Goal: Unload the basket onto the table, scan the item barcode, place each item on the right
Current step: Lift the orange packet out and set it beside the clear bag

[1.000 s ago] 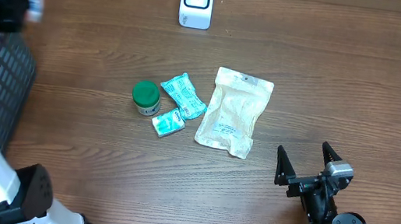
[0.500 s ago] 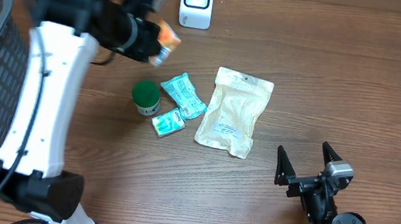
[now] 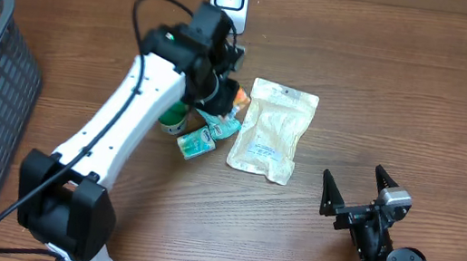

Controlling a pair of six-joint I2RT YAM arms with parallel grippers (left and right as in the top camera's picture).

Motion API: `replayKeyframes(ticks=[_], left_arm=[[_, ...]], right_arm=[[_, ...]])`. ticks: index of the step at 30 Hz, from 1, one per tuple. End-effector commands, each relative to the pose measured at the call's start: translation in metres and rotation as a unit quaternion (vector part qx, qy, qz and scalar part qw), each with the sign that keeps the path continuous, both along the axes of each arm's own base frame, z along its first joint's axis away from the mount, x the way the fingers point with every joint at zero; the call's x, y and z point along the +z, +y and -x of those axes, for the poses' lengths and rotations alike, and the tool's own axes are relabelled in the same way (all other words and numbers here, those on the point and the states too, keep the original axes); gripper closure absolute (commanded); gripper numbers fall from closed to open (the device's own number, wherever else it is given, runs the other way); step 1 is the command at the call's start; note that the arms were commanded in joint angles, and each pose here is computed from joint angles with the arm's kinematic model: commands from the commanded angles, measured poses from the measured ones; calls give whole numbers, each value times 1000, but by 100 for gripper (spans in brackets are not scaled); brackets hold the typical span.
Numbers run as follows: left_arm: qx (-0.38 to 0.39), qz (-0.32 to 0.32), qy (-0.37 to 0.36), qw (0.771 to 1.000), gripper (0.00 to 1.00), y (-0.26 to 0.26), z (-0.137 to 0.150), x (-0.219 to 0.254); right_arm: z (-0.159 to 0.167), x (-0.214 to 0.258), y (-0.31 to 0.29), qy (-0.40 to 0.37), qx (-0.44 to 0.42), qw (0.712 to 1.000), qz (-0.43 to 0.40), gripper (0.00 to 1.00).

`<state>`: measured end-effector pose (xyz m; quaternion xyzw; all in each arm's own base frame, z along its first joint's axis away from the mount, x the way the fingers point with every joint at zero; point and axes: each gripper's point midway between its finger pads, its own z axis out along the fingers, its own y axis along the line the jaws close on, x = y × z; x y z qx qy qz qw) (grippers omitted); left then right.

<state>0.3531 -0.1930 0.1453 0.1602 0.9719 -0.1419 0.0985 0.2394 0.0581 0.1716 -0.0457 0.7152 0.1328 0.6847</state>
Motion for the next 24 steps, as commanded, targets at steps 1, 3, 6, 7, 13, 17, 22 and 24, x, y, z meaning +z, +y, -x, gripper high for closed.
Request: replayKeyframes(ticks=[1,3,6,7,13,17,22,24], left_arm=[[26,-20,37,999,96,2,17,-33],[38,-25,54,997,96,3,26,-48],[49,-28,69,996,96,3,35,-62],[49,-26,70,996,96,1,36,-65],[37,-8,62,997,29,-11,35,-63],[41,-2,55,998,0,-13,29,-53],[37,7,12,999,0,-6,4,5],[37,11,-18,999,0,5,-10,42]], right_arm=[[0,-1,1,-3,2,1000,0,0],[0,-1,1,-3,2,1000,0,0],[0,-1,1,-3,2,1000,0,0],[0,-1,1,-3,2,1000,0,0],[0,-1,1,-3,2,1000,0,0],[0,-1,1,-3,2,1000,0,0],[0,-1,1,-3,2,1000,0,0],[0,-1,1,-3,2,1000,0,0]])
